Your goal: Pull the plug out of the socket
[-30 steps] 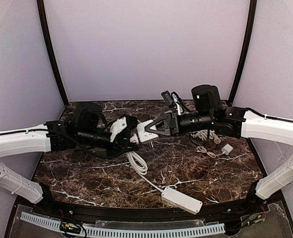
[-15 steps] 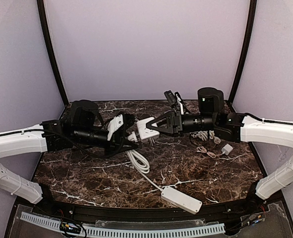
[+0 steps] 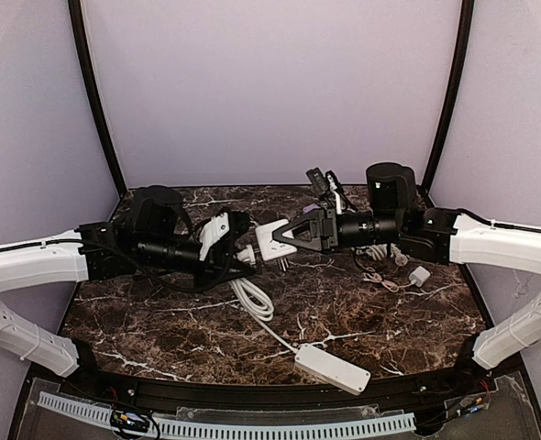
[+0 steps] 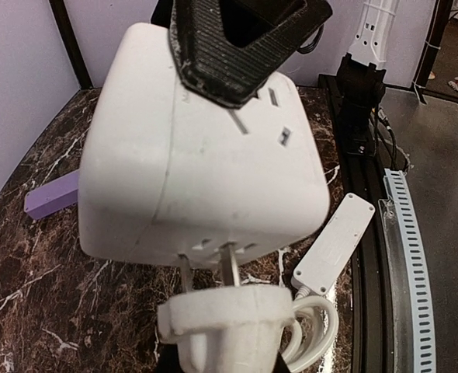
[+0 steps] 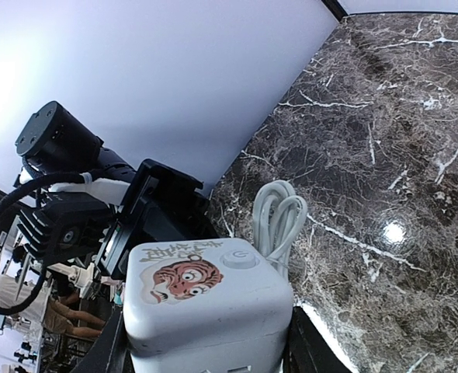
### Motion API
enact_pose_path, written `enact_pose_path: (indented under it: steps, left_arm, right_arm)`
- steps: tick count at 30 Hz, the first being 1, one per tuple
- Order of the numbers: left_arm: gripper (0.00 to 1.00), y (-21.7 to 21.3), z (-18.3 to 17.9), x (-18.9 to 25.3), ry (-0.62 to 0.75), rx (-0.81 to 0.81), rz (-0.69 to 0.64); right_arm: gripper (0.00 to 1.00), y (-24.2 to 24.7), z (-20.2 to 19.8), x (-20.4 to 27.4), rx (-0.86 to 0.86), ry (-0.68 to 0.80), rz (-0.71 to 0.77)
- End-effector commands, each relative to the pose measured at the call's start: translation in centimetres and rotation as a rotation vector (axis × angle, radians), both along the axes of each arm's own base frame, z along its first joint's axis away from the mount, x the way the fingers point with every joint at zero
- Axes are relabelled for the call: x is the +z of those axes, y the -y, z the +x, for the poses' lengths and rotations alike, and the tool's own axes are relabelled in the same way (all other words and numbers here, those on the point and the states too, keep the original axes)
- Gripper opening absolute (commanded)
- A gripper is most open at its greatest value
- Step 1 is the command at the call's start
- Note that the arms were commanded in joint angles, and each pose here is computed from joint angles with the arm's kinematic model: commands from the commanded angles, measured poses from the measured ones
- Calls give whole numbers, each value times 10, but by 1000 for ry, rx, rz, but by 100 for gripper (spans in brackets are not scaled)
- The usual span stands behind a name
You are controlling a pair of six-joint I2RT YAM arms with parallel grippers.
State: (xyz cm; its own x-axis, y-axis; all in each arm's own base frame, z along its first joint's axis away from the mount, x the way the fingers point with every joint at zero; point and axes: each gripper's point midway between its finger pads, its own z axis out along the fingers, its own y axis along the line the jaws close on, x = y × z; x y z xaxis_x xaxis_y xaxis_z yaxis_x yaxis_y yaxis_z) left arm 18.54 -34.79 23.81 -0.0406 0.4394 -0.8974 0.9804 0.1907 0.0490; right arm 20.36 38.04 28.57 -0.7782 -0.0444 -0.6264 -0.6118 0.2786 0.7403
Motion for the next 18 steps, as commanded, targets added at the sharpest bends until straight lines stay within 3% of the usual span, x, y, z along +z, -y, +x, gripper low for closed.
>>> enact_pose_path:
  steps: [1, 18]
  left_arm:
    - [1, -13, -4, -13, -68, 29, 53]
    - [1, -16, 0, -10, -48, 56, 45]
  right_arm:
    - [0, 22, 24, 34, -146, 146, 18]
    - [0, 89, 54, 21, -371, 103, -28]
